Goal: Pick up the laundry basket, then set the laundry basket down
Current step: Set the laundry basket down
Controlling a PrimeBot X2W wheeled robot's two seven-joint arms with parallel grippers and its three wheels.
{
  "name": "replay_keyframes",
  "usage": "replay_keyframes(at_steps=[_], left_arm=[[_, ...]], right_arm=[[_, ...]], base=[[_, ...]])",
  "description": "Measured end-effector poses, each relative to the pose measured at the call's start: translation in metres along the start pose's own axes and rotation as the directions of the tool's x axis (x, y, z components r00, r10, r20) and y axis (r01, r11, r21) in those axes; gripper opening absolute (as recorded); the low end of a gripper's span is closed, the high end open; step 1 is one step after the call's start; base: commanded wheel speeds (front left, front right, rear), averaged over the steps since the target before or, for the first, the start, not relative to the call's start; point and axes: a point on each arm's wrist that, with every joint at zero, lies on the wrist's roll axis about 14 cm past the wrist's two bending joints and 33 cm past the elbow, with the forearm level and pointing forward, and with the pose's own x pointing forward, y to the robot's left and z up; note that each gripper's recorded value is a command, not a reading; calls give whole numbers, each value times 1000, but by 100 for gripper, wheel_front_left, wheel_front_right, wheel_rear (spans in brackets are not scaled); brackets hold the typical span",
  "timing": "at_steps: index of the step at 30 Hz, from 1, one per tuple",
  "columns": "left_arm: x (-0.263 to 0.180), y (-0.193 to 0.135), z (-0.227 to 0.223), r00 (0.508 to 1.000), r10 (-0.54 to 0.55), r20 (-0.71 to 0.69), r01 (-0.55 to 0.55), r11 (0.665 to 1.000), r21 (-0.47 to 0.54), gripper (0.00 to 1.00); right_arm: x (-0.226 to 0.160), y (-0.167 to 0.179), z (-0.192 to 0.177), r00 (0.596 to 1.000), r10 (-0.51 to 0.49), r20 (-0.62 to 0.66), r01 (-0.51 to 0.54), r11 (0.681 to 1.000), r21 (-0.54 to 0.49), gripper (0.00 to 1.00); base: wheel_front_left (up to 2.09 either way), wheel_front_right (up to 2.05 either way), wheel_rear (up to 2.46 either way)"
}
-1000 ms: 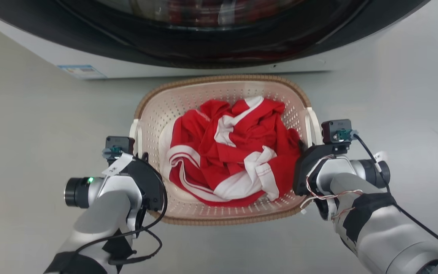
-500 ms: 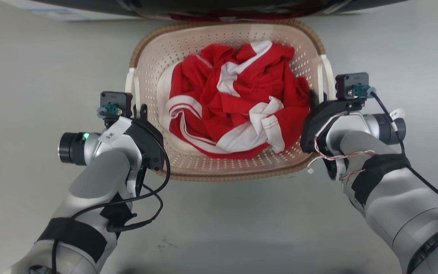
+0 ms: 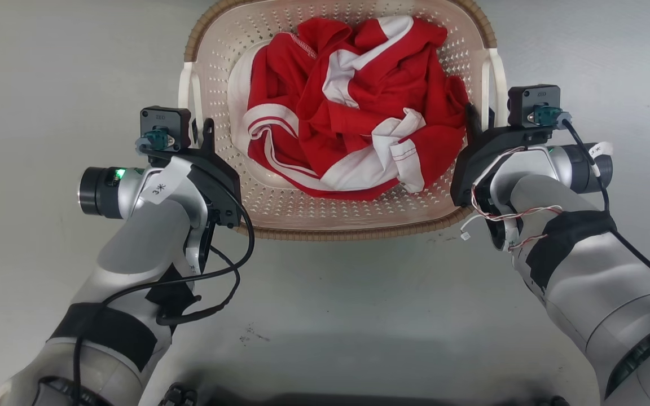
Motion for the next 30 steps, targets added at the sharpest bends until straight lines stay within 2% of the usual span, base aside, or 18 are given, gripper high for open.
replay_keyframes(at_steps=[7, 8, 11, 12, 13, 14, 15, 16, 17, 19, 20, 30], left_arm=[[-1, 2, -2, 1000, 10, 4, -10, 1000, 1, 0], [-1, 3, -2, 1000, 11, 4, -11, 1000, 2, 0], [-2, 4, -1, 1000, 15, 8, -15, 1000, 3, 0], [-3, 5, 0, 1000, 17, 14, -17, 1000, 4, 14], [-3, 5, 1, 1000, 18, 18, -18, 1000, 5, 36], [-3, 5, 2, 1000, 19, 20, -20, 1000, 8, 45], [-4, 6, 2, 1000, 21, 17, -22, 1000, 11, 46], [-4, 8, 1, 1000, 26, 15, -27, 1000, 12, 56], [-5, 9, 2, 999, 29, 16, -30, 999, 12, 77], [-6, 9, 3, 999, 30, 20, -30, 999, 11, 98], [-6, 8, 4, 999, 30, 23, -30, 999, 10, 100], [-12, 12, 11, 998, 45, 41, -45, 999, 6, 100]], right_arm=[[1, 1, 1, 1000, 7, 8, -7, 1000, -4, 0], [1, 2, 1, 1000, 7, 10, -7, 1000, -4, 3], [0, 2, 2, 1000, 9, 15, -9, 1000, -10, 34], [0, 2, 3, 1000, 9, 15, -8, 1000, -19, 44], [-1, 2, 3, 1000, 8, 18, -8, 1000, -23, 69], [-1, 2, 4, 1000, 7, 18, -7, 1000, -25, 87], [-2, 2, 4, 1000, 6, 19, -5, 1000, -25, 100], [-2, 1, 4, 1000, 5, 19, -4, 1000, -26, 100], [-3, 1, 5, 1000, 4, 21, -4, 1000, -27, 100], [-4, 1, 7, 1000, 3, 26, -3, 1000, -29, 100], [-4, 1, 8, 1000, 2, 30, -2, 1000, -30, 100], [-9, 1, 18, 999, 1, 54, 1, 999, -37, 100]], base=[[0, 0, 0], [0, 0, 0], [0, 0, 0], [0, 0, 0], [0, 0, 0], [0, 0, 0], [0, 0, 0], [0, 0, 0], [0, 0, 0], [0, 0, 0], [0, 0, 0], [0, 0, 0]])
